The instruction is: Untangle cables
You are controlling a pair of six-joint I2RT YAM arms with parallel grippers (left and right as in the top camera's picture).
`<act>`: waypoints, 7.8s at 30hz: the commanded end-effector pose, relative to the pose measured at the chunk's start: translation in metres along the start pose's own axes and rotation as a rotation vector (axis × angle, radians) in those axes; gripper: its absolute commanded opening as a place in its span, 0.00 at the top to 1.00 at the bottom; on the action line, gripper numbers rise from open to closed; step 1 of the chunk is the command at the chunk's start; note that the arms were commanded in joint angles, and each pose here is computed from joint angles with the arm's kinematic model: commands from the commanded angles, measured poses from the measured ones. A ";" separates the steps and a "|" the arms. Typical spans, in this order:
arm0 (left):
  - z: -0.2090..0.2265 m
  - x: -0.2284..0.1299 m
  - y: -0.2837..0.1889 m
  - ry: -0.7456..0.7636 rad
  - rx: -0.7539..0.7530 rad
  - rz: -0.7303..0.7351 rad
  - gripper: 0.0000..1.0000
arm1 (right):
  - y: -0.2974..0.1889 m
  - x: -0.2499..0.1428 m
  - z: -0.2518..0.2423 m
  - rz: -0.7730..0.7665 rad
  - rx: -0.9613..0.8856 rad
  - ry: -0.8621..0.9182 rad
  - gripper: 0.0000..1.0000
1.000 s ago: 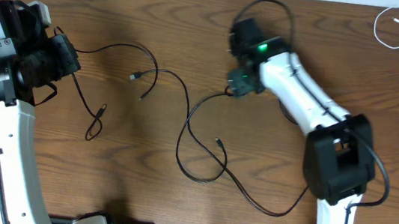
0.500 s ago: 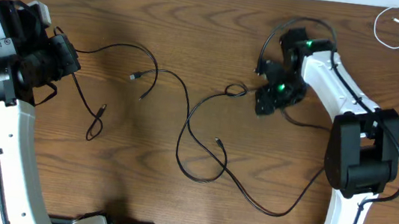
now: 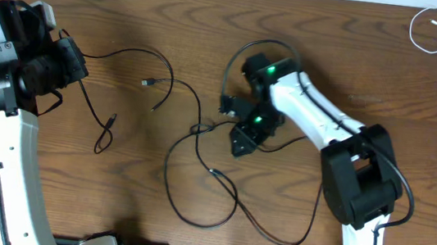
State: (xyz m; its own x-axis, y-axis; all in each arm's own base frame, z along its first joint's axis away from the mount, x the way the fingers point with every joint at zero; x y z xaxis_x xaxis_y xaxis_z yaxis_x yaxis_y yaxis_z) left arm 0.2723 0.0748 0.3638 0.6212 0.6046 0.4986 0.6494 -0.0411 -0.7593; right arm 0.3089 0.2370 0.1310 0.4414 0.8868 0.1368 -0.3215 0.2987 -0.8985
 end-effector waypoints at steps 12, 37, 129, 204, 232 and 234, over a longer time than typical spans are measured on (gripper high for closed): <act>-0.002 0.002 -0.002 0.007 0.001 -0.011 0.93 | 0.052 0.069 0.070 -0.112 -0.335 0.205 0.32; -0.001 0.001 -0.002 0.006 0.002 -0.009 0.93 | 0.094 0.086 0.063 -0.216 -0.496 0.439 0.82; 0.002 0.006 0.018 -0.006 0.019 0.034 0.93 | -0.185 -0.067 -0.114 -0.245 -0.604 0.835 0.99; 0.000 0.010 0.018 -0.020 0.004 0.005 0.93 | -0.177 -0.076 -0.167 -0.464 -0.591 0.553 0.03; 0.001 0.009 0.018 -0.023 0.008 0.015 0.92 | -0.036 -0.140 -0.187 -0.218 -0.547 0.674 0.44; 0.001 0.009 0.018 -0.023 0.008 0.015 0.93 | -0.028 -0.146 -0.180 -0.173 -0.510 0.689 0.58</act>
State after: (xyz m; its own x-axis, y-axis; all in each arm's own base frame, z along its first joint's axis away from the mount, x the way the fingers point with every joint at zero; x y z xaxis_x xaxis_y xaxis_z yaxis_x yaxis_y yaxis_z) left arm 0.2876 0.0800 0.3531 0.6221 0.6201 0.4780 0.6367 -0.0455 -0.7697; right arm 0.4313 0.0366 0.0948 0.8719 0.3876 0.2991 0.2957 0.0700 -0.9527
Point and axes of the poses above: each gripper's point midway between its finger pads, its own y axis out along the fingers, its own z axis along the line the jaws close on, x = y × z, the point moved 10 cm from there along -y, back along the fingers, and after that the axes turned 12 degrees about -y, right-handed, at the moved point
